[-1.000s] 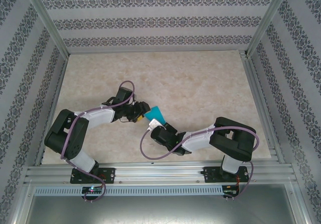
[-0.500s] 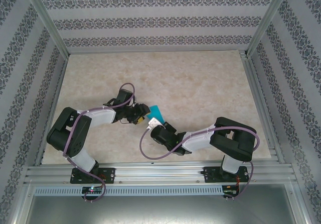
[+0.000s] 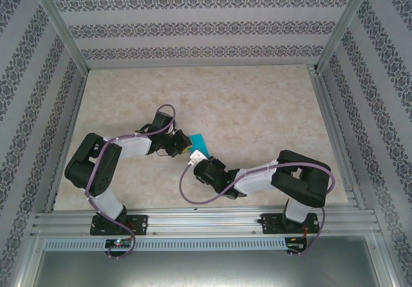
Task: Fold a paper plane with a square sheet of paper (pick it up from the middle)
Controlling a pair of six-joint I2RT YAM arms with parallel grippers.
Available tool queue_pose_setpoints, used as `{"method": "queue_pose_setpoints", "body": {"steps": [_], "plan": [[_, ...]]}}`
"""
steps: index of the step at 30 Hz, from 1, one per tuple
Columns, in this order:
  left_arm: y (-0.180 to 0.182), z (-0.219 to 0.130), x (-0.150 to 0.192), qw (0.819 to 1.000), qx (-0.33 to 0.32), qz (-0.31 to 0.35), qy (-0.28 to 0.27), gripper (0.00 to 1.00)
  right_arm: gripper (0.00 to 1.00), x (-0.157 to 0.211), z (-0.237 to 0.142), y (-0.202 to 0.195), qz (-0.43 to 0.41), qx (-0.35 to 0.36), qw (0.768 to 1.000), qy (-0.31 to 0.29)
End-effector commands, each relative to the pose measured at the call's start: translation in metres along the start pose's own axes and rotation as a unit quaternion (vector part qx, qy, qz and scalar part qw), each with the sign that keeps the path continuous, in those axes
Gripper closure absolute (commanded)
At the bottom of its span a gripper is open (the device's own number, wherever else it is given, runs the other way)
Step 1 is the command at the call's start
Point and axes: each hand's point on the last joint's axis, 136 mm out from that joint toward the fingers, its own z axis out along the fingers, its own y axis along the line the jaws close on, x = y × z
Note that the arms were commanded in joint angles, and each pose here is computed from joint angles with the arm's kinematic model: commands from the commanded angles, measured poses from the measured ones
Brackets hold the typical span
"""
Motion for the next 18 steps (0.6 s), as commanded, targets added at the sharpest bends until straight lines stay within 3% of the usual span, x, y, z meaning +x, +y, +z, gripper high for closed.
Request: {"method": "queue_pose_setpoints", "body": {"steps": [1,4,10,18], "plan": [[-0.0052,-0.0005,0.0031,1.000,-0.007,0.013,0.009,0.92,0.86,0.0090,-0.0009,-0.0024,-0.009,0.000,1.000,0.014],[-0.0063,-0.0006,0.0035,1.000,-0.008,0.018,0.011,0.97,0.83,0.0106,-0.0011,-0.0057,-0.018,0.009,1.000,0.017],[-0.0081,-0.0025,0.0039,1.000,-0.010,0.023,0.013,0.98,0.82,0.0116,0.0002,-0.0112,-0.022,0.020,0.999,0.021],[-0.0054,-0.0017,0.0052,1.000,-0.013,0.022,0.014,0.98,0.92,0.0094,-0.0001,-0.0110,-0.017,0.018,1.000,0.018]]}}
